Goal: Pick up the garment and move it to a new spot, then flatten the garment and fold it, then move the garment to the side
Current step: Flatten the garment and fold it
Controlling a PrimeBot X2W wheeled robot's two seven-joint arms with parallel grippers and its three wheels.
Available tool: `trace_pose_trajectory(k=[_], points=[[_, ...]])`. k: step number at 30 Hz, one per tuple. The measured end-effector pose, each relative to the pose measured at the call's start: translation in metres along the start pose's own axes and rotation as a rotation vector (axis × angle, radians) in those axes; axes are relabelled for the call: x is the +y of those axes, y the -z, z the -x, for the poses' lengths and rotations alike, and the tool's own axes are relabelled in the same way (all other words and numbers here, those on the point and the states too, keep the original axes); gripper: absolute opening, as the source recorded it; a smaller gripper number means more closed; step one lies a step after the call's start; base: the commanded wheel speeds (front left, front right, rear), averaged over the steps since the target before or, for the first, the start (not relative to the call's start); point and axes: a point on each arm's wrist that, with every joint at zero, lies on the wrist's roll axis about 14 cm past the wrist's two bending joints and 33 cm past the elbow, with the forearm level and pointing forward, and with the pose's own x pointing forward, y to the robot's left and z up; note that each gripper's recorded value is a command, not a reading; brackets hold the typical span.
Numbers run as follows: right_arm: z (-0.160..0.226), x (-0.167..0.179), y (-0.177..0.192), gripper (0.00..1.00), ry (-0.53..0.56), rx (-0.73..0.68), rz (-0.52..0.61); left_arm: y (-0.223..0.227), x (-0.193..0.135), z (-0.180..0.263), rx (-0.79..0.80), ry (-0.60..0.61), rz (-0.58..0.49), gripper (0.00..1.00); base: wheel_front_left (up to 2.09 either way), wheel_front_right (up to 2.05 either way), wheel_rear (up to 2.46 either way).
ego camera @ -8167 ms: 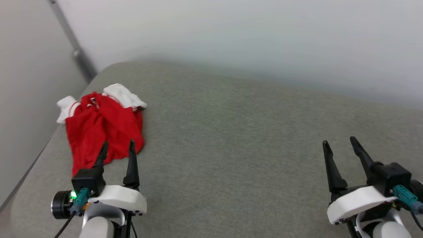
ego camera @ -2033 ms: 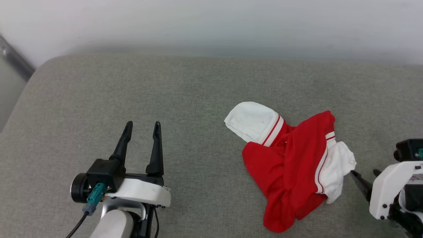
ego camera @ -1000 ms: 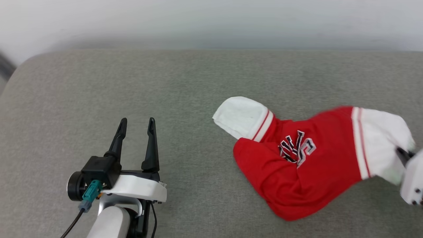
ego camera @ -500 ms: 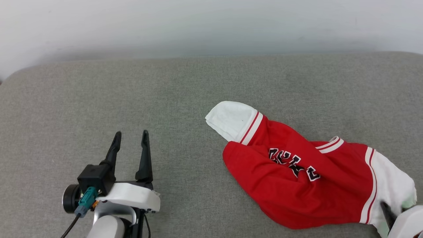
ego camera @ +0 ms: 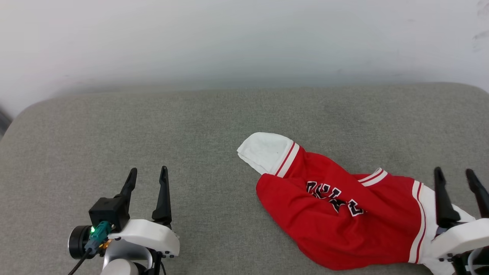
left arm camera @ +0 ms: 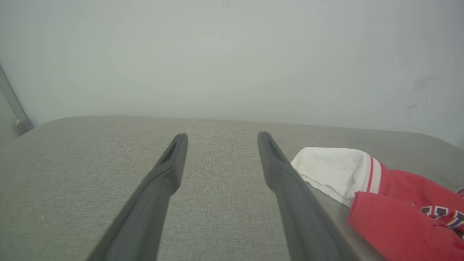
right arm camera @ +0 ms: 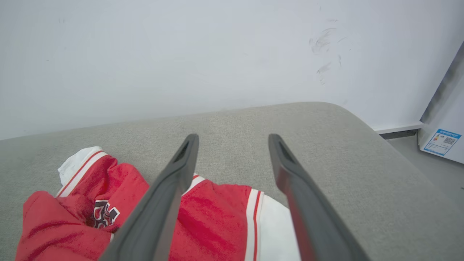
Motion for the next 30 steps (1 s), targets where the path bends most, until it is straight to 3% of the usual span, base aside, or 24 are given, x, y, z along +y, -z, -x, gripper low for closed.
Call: trace_pose_trajectory(k=[7, 14, 21, 30], points=[[0.013, 0.035, -0.020, 1.00, -0.087, -0.073, -0.006, -0.005, -0.026, -0.012, 0.017, 0.088, 0.005, 1.00, 0.00, 0.00, 0.00], [0.014, 0.042, -0.022, 1.00, -0.098, -0.064, -0.010, -0.005, -0.098, -0.053, 0.095, 0.336, 0.003, 1.00, 0.00, 0.00, 0.00], [0.011, 0.034, -0.010, 1.00, -0.065, -0.021, -0.006, 0.053, -0.150, -0.070, 0.412, 0.561, -0.078, 1.00, 0.00, 0.00, 0.00], [0.008, 0.024, 0.005, 1.00, -0.026, 0.015, 0.001, 0.152, -0.150, -0.042, 0.940, 0.666, -0.241, 1.00, 0.00, 0.00, 0.00]])
